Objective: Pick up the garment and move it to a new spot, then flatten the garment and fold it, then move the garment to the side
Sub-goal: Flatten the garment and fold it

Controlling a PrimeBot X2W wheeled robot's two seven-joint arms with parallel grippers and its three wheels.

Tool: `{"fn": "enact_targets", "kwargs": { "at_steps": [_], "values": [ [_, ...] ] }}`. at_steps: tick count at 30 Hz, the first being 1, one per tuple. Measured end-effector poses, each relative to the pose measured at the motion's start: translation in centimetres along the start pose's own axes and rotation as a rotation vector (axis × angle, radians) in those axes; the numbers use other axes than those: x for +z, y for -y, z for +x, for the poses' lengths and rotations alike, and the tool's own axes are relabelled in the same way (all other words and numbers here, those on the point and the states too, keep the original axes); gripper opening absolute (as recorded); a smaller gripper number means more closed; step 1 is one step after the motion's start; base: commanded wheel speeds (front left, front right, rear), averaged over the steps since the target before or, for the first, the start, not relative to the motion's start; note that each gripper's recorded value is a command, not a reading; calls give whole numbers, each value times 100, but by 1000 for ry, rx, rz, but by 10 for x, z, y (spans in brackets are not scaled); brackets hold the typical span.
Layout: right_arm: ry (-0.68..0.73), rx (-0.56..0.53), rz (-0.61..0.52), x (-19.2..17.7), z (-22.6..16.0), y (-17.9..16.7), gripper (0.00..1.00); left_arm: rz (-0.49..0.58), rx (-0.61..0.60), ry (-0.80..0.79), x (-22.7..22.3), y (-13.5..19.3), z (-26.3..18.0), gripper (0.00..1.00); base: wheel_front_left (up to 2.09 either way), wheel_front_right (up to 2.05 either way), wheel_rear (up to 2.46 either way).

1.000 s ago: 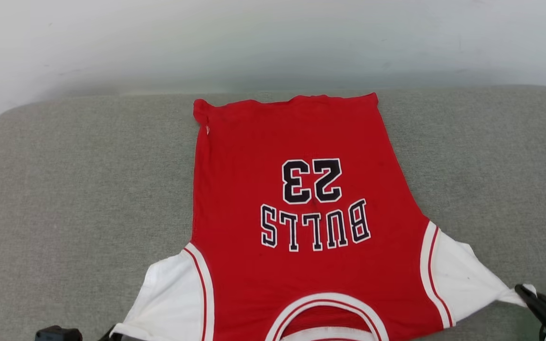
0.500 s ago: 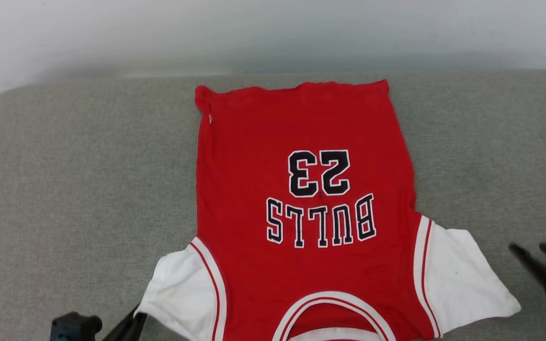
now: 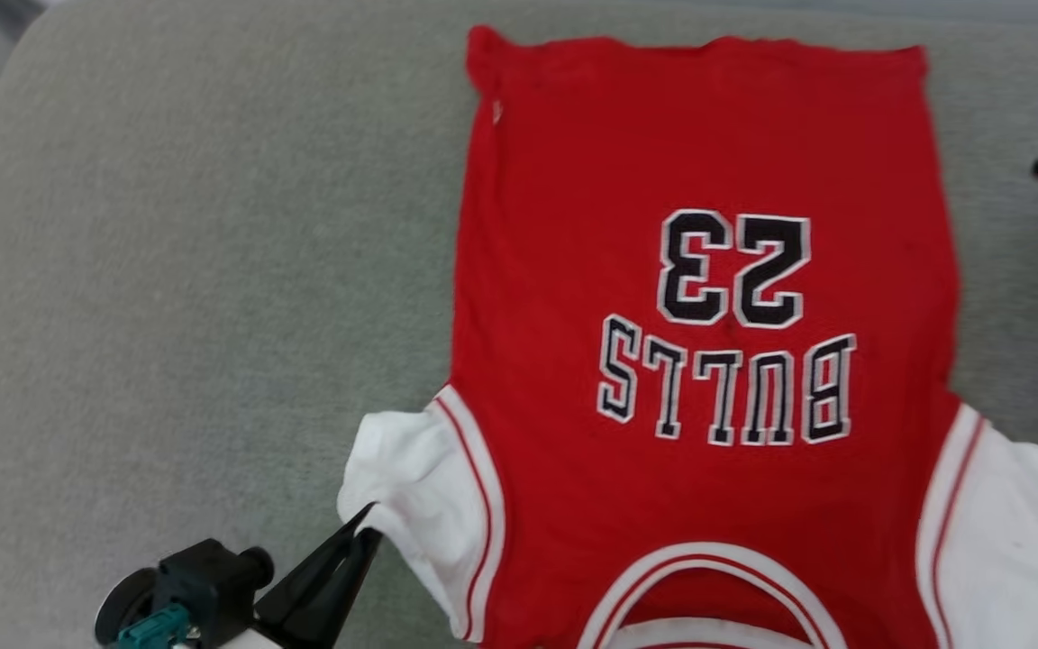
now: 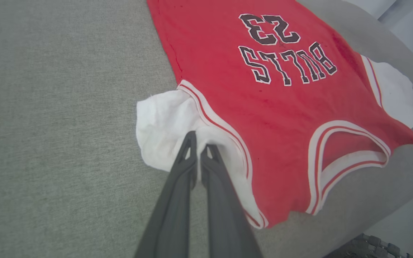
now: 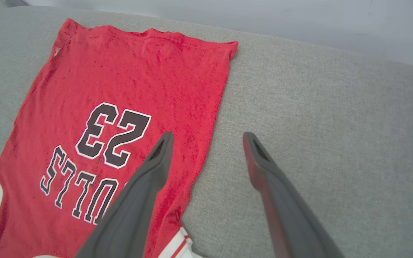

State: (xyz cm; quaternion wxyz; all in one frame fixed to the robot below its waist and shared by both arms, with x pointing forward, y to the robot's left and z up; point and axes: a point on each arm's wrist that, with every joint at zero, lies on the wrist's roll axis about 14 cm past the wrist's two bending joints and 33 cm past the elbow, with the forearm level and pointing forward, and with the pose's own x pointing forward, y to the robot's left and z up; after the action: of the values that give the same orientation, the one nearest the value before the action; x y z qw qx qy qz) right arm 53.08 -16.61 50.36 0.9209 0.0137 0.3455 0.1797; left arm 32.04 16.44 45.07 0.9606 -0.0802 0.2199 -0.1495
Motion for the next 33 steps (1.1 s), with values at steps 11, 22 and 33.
{"fn": "enact_targets", "kwargs": {
  "at_steps": [11,22,33],
  "values": [
    [-231,-93,-32,31,113,4,100,7,60,-2,10,-10,8,0,0,0,0],
    [-405,-148,-37,-5,194,1,100,-31,107,-47,-6,-15,17,0,0,0,0],
    [-461,-123,6,-33,214,-5,0,-43,149,-50,-11,-26,18,0,0,0,0]
  ]
}}
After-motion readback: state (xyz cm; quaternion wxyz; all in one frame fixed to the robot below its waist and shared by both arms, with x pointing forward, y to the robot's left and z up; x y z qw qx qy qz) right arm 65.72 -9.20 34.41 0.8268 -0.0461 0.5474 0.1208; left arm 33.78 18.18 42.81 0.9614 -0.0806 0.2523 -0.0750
